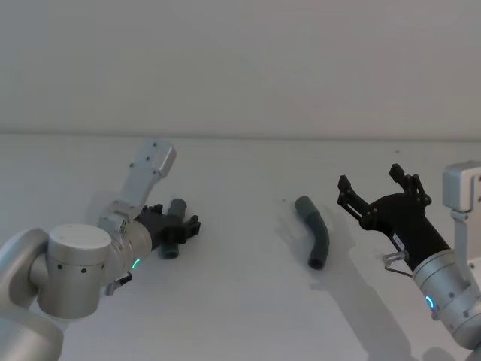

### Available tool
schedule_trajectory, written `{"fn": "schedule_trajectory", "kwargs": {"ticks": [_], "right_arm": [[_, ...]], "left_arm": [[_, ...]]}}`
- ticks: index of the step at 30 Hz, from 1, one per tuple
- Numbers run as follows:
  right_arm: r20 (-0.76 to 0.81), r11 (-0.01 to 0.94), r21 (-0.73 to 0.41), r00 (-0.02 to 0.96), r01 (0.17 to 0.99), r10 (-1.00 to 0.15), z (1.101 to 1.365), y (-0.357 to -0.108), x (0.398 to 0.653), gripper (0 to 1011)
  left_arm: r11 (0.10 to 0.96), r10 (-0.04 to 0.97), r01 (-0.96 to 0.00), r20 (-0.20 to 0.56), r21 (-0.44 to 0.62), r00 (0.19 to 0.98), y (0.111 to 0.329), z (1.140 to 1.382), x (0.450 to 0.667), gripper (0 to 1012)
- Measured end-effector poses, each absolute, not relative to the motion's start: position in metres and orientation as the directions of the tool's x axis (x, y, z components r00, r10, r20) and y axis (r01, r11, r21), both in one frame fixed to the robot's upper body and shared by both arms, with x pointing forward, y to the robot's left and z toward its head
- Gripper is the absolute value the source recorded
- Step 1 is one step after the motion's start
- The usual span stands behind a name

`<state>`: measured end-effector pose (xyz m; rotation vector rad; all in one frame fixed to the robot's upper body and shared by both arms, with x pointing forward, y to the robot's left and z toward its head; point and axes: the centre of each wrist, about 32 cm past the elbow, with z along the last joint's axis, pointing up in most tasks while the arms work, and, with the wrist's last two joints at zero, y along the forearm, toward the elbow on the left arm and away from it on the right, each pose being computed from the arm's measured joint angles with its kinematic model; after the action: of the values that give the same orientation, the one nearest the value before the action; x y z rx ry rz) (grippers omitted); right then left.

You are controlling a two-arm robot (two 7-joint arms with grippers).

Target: Use both hands to pick up one end of the pipe from the table, align the ends, and insert them.

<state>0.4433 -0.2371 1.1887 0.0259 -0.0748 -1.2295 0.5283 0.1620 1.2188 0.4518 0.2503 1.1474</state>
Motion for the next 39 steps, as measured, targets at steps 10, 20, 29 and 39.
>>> {"fn": "schedule_trajectory", "kwargs": {"ticks": [10,20,29,39], "right_arm": [[0.043,0.335,0.060,0.333,0.940,-0.942,1.1887,-0.2371,0.4433,1000],[0.043,0.335,0.060,0.333,0.940,-0.942,1.1887,-0.2371,0.4433,1000],[0.043,0.335,0.060,0.333,0.940,-0.942,1.1887,-0.2371,0.4433,1000],[0.043,0.335,0.060,0.333,0.940,-0.942,1.1887,-0.2371,0.4433,1000]], "left_arm": [[0.337,0.917,-0.816,0.033,0.469,0.398,0.1616,1.2188,0.5291,483],[0.338,0.917,-0.816,0.032,0.469,0.398,0.1616,1.2188,0.5295,361],[0.339,0.917,-0.815,0.031,0.469,0.399,0.1614,1.2188,0.5297,361],[0.339,0.917,-0.815,0.031,0.469,0.399,0.1613,1.2188,0.5298,361]]}}
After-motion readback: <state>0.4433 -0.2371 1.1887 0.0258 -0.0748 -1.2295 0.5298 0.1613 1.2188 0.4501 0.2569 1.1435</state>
